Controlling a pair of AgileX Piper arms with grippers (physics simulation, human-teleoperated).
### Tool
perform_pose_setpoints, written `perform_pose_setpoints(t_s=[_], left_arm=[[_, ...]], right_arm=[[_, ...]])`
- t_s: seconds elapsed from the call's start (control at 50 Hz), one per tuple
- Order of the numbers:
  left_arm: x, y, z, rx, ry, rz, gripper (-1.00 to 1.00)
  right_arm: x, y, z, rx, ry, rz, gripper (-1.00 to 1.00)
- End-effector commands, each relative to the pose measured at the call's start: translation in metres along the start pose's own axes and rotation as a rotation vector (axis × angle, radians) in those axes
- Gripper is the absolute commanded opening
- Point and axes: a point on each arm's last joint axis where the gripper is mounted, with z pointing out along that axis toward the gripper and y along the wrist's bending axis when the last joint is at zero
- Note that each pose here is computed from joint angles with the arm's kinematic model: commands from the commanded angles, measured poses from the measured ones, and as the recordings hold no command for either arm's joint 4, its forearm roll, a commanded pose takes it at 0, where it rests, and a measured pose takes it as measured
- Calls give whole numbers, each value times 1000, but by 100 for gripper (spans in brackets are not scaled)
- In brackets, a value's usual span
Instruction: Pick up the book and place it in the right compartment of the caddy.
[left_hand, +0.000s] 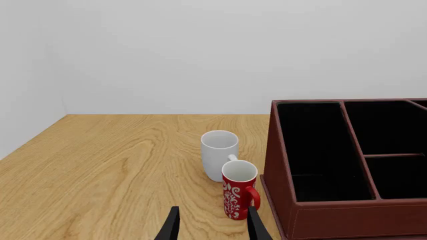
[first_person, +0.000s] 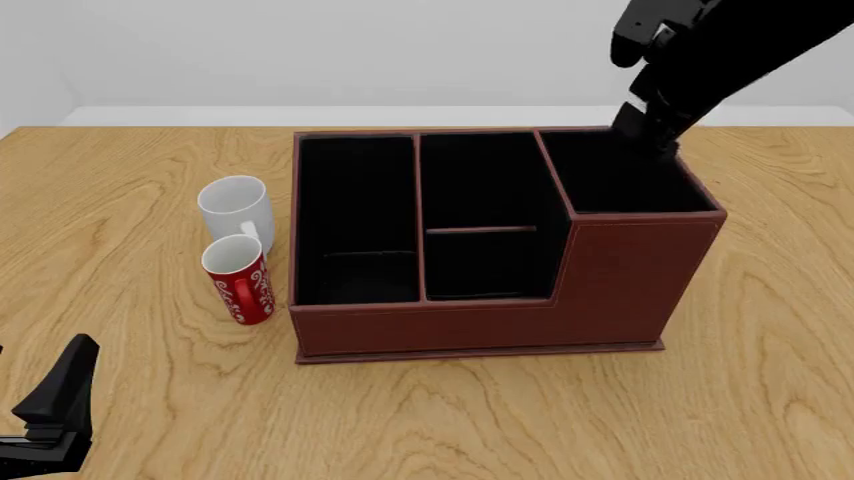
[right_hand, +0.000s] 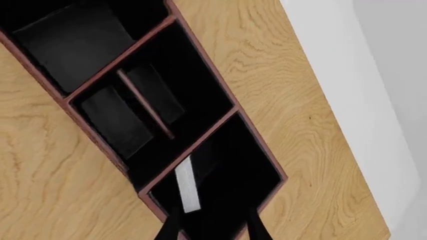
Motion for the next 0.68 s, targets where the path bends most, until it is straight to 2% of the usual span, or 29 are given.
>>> perform_pose_setpoints(t_s=[0.02,0.12,0.14,0.16,0.2,0.22,0.24,0.34,0.36,0.38,0.4,0.42,0.44,0.48,0.5,0.52,0.54,0.58,0.6,0.64,0.68], left_arm=[[0,0,0,0,0,0,100],[0,0,0,0,0,0,100],[0,0,0,0,0,0,100],[0,0,0,0,0,0,100],[0,0,0,0,0,0,100],[0,0,0,0,0,0,100],[0,0,0,0,0,0,100],[0,0,0,0,0,0,100],[0,0,0,0,0,0,100],[0,0,0,0,0,0,100],[0,0,0,0,0,0,100],[0,0,0,0,0,0,100],[0,0,0,0,0,0,100],[0,0,0,0,0,0,100],[0,0,0,0,0,0,100],[0,0,0,0,0,0,100],[0,0,0,0,0,0,100],[0,0,0,0,0,0,100],[0,0,0,0,0,0,100],[0,0,0,0,0,0,100],[0,0,0,0,0,0,100]], right_arm=[[17,26,-24,79,-102,-34,100],[27,43,-33,105,-153,-30,100],[37,52,-33,122,-171,-41,100],[42,54,-33,137,-174,-52,100],[43,57,-38,159,-207,-21,100],[49,60,-37,169,-207,-38,100],[51,64,-39,175,-223,-19,100],[65,67,-43,251,-265,-14,100],[69,69,-47,285,-285,-21,100],[68,71,-58,305,-332,14,100],[74,75,-59,329,-342,-7,100],[75,75,-65,353,-369,7,100],[73,76,-73,360,-398,38,100],[78,79,-70,366,-392,24,100],[82,80,-80,397,-417,41,100],[82,80,-80,397,-417,41,100],[84,89,-85,377,-435,30,100],[86,90,-95,400,-464,53,100],[89,96,-98,400,-480,39,100],[92,96,-114,445,-529,75,100],[96,101,-119,455,-554,78,100]])
